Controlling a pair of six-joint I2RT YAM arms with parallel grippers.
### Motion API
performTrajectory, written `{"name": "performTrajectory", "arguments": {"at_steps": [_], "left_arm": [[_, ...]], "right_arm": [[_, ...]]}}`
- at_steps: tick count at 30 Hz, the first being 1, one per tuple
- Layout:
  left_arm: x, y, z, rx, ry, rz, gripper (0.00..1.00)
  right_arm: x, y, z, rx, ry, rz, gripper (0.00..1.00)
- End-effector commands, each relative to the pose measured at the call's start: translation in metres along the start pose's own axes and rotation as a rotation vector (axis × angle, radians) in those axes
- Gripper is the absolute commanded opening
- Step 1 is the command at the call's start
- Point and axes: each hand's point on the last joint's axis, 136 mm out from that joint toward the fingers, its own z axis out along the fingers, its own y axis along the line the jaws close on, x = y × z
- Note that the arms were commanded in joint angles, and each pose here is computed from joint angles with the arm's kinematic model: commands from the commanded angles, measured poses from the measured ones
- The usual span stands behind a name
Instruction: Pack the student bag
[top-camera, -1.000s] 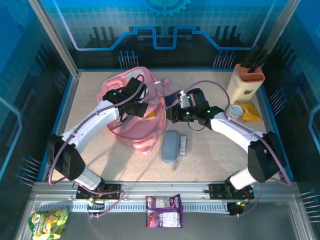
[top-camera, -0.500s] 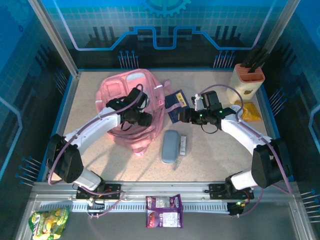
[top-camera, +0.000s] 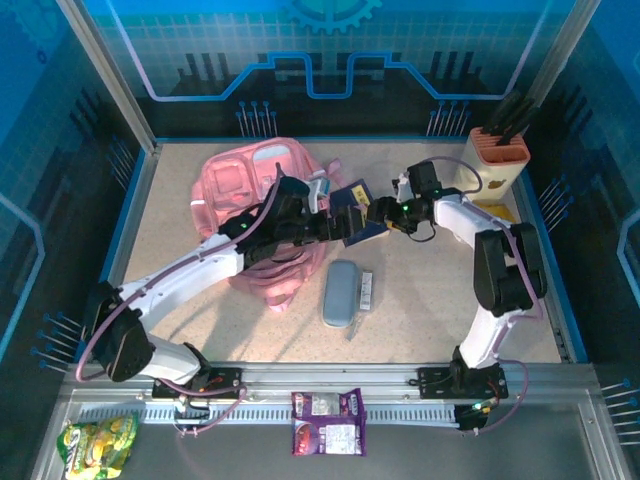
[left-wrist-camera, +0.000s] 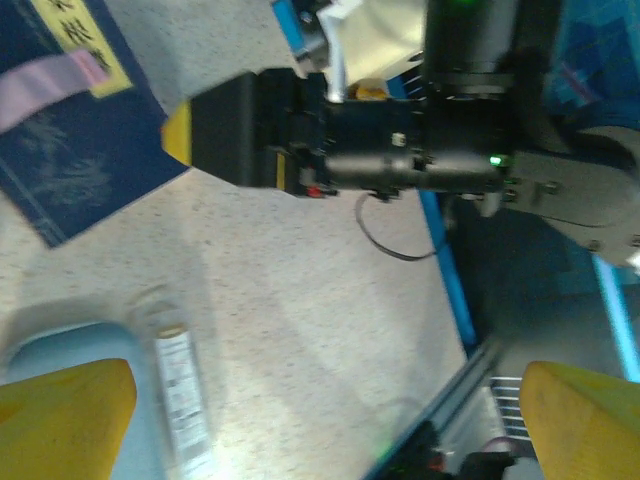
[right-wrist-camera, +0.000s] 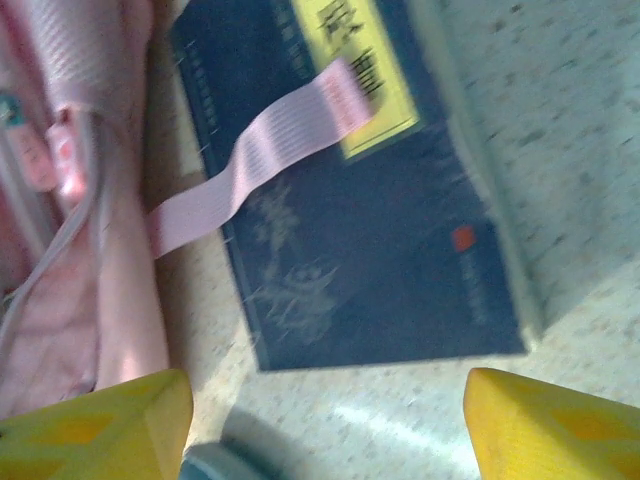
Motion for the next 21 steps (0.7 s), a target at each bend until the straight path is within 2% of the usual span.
{"name": "performTrajectory", "arguments": {"at_steps": [1, 3, 9, 21], "left_arm": [[-0.013, -0.023, 0.013, 0.081, -0.012, -0.177, 0.99], [-0.012, -0.024, 0.017, 0.077, 0.0, -0.222, 0.99], [-0.015, -0.011, 0.012, 0.026, -0.07, -0.328, 0.99], [-0.014, -0.009, 0.007, -0.009, -0.079, -0.348, 0.99]], "right_arm": [[-0.006, -0.012, 0.005, 0.036, 0.025, 0.031, 0.73], [-0.008, -0.019, 0.007, 0.066, 0.032, 0.039, 0.73], [-0.009, -0.031, 0.019, 0.112, 0.071, 0.046, 0.74], [-0.009, -0.043, 0.034, 0.142, 0.1, 0.055, 0.74]]}}
